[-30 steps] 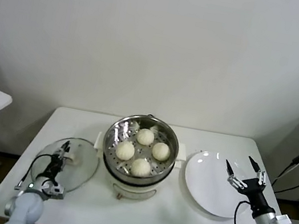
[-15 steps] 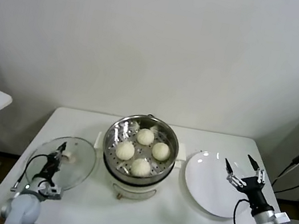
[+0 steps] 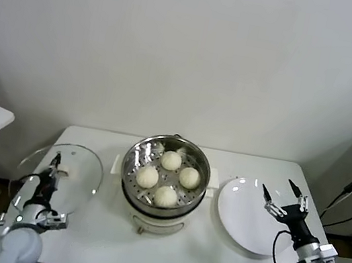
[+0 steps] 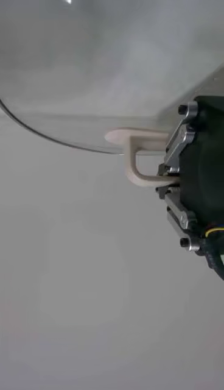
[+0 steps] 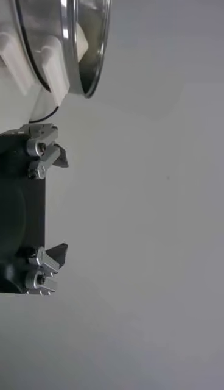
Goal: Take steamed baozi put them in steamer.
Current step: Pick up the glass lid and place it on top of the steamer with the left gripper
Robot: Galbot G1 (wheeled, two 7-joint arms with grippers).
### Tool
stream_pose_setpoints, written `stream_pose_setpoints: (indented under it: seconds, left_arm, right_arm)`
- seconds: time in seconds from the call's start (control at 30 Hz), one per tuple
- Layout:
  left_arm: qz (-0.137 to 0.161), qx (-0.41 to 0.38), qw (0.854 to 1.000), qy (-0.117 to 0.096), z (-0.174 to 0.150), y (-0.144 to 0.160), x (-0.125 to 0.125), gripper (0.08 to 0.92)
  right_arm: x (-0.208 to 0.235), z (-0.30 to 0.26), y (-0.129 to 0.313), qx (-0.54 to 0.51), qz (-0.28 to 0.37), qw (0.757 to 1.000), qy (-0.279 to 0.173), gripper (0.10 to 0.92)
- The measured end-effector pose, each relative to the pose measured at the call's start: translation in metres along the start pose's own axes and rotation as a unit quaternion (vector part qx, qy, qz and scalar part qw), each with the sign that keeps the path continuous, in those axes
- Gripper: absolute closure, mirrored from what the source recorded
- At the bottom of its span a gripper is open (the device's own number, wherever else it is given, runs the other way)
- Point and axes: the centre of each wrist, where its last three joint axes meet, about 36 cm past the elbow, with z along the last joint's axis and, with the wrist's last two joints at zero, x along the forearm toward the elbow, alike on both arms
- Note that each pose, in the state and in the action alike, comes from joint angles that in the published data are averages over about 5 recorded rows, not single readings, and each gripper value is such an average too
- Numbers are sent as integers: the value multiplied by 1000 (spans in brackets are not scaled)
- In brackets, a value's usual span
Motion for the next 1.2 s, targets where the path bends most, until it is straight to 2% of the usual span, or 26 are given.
stream_pose_setpoints:
  seconds: [0.27, 0.5, 0.67, 1.2]
  left_arm:
    - [-38, 6, 998, 41, -22, 55, 12, 840]
    - [-53, 23, 997, 49, -49, 94, 22, 840]
    - [-49, 38, 997, 38, -73, 109, 28, 840]
    - [-18, 66, 997, -31, -162, 123, 44, 840]
  right_arm:
    - [-9, 5, -1, 1, 0, 1000, 0, 200]
    - [-12, 10, -2, 2, 7, 1000, 3, 200]
    - [-12, 17, -1, -1, 11, 1000, 8, 200]
    - [-13, 29, 8, -8, 28, 999, 15, 200]
